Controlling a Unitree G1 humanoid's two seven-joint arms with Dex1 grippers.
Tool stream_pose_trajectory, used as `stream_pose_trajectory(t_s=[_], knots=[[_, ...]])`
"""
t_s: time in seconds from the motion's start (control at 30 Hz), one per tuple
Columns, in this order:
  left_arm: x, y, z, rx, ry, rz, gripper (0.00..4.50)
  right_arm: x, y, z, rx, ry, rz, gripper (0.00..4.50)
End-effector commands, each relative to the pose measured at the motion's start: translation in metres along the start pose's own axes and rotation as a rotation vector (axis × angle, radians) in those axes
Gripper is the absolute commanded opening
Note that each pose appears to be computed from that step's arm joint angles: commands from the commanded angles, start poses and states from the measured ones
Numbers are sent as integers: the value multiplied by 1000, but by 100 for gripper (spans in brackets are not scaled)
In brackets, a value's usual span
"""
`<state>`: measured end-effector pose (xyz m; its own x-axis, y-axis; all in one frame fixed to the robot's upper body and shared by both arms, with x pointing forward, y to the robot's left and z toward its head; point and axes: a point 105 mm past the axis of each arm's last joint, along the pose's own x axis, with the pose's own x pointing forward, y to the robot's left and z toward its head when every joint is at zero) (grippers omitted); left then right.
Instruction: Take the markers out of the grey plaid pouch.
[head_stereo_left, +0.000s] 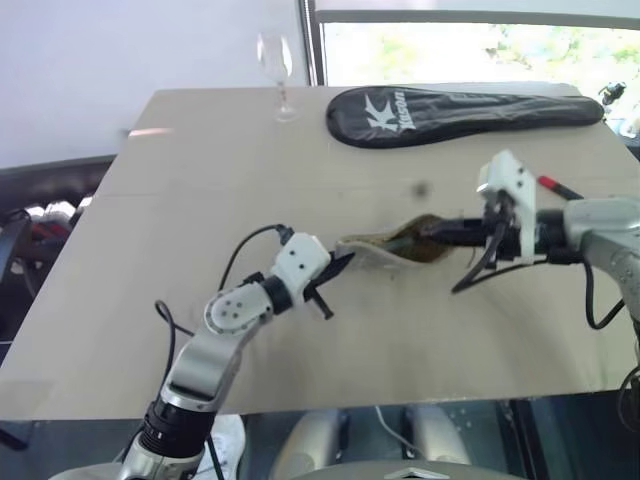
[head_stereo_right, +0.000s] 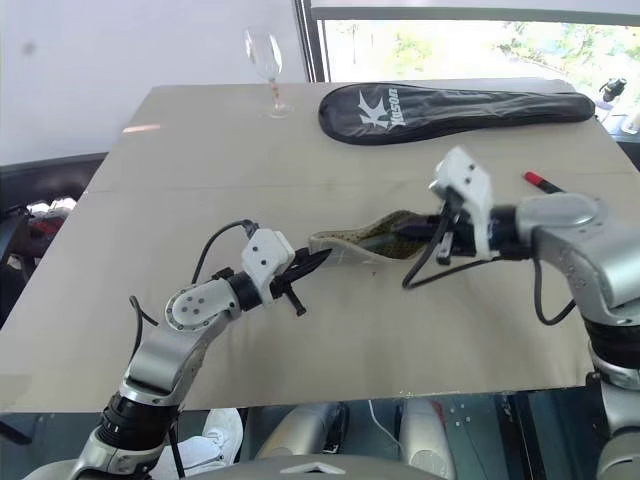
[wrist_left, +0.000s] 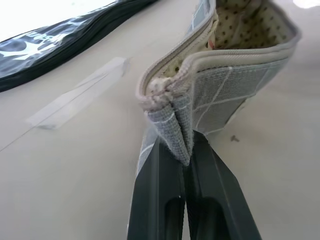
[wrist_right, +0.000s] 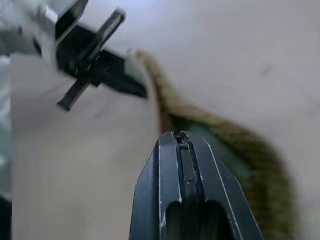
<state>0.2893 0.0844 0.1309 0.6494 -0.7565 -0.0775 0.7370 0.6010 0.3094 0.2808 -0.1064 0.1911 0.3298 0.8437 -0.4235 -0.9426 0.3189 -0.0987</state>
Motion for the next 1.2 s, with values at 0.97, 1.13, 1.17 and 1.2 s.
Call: stream_pose_trajectory(t_s=[0.97,1.13,1.17,1.2], knots=[[-1,-57,43,-481,-183,-375,0,21,-9,-27,-490,431,118,442],[-3,-65,37,-541,-149,-424,0,45,-12,-47,-503,470,141,442],[-3,-66,37,-549,-146,-429,0,51,-13,-52,-516,477,144,442],[-3,-66,37,-554,-146,-433,0,56,-14,-55,-527,478,146,442]])
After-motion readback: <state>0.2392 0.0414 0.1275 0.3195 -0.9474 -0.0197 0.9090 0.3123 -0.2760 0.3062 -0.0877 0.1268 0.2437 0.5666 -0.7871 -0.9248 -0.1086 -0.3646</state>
